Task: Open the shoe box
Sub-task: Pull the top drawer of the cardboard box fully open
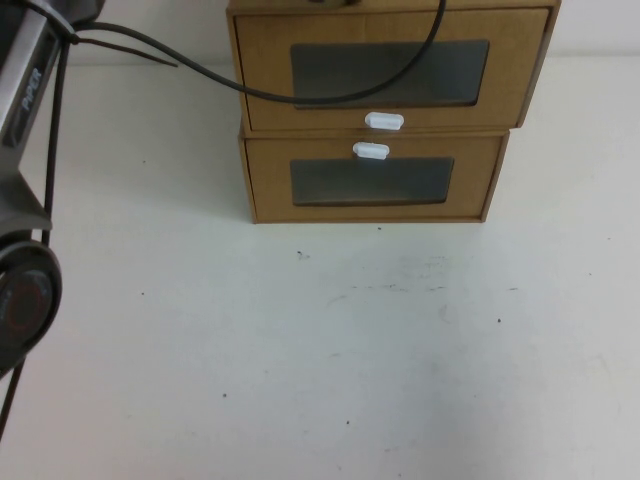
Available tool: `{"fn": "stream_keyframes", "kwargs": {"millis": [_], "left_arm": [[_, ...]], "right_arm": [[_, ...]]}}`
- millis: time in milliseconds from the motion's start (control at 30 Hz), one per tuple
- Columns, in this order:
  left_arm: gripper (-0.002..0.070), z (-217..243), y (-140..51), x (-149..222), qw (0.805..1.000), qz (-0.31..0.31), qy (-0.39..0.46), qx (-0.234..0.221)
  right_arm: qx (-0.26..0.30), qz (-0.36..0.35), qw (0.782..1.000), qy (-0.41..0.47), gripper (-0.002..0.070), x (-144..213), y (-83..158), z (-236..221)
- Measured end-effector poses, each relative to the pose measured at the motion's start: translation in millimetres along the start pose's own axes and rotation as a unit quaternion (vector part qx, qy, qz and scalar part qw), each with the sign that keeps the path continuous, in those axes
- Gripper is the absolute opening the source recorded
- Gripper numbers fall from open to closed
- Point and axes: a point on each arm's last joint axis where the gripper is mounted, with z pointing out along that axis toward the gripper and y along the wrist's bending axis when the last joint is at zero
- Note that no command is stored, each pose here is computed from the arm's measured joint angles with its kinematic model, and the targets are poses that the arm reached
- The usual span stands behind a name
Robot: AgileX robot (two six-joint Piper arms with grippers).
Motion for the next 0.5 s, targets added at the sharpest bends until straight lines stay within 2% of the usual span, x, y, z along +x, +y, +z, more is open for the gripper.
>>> {"fn": "stream_keyframes", "kwargs": {"millis": [133, 233, 400, 500], "left_arm": [[-0.0004, 0.0, 0.0, 0.2, 1.0, 0.0, 0.001, 0.0], [-0.0004, 0.0, 0.0, 0.1, 1.0, 0.0, 0.001, 0.0], [-0.0004, 0.0, -0.4, 0.6, 1.0, -0.006, 0.004, 0.002], [-0.0004, 0.0, -0.4, 0.7, 1.0, -0.014, 0.004, 0.002]], "right_arm": [[-0.016, -0.048, 0.998, 0.048, -0.0019, -25.6, 7.9, 9.2], [-0.036, -0.121, 0.989, 0.084, -0.0019, -28.7, 19.8, 20.8], [-0.005, -0.267, 0.95, 0.159, -0.0019, -18.8, 37.1, 45.9], [0.036, -0.357, 0.921, 0.153, -0.0019, -16.9, 47.1, 63.6]]}}
